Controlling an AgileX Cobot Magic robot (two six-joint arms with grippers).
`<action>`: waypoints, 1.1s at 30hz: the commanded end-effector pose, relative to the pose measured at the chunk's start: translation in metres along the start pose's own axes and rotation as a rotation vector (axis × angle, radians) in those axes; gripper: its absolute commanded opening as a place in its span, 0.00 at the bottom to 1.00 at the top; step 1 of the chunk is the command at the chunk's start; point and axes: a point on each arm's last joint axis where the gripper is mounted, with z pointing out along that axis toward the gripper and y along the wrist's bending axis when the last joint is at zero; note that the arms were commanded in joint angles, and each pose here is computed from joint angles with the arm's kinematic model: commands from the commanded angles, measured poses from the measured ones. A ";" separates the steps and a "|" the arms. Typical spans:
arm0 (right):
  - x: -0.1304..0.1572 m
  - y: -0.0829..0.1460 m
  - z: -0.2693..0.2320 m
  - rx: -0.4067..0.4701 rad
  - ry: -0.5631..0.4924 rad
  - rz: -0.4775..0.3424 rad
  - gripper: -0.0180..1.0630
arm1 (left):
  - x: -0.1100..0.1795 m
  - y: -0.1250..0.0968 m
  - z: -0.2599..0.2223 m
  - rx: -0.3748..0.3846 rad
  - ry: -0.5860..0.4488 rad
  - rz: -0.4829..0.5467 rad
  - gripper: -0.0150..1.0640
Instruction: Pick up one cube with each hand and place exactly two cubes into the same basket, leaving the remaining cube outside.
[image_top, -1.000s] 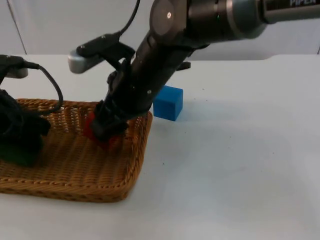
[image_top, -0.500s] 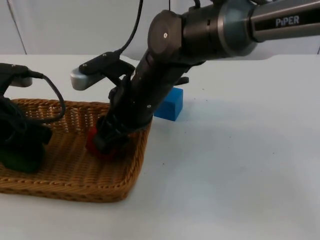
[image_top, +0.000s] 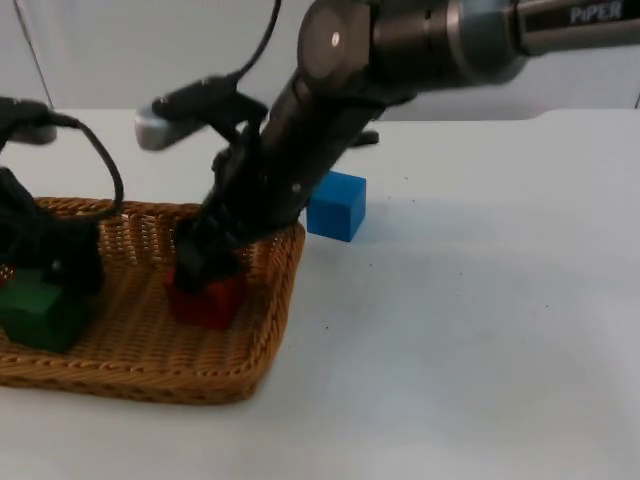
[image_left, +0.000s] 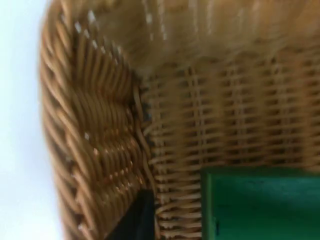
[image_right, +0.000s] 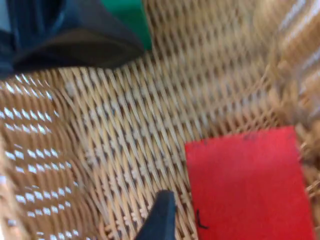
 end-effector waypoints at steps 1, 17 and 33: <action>-0.014 0.006 -0.023 0.006 -0.043 -0.025 0.74 | -0.003 0.000 -0.013 -0.001 -0.030 -0.008 0.99; -0.063 0.037 -0.187 0.053 -0.280 -0.073 0.74 | -0.007 -0.014 -0.174 -0.043 -0.457 -0.013 0.99; -0.053 0.052 -0.222 -0.013 -0.190 -0.072 0.74 | 0.026 -0.032 -0.232 0.027 -0.508 -0.010 0.99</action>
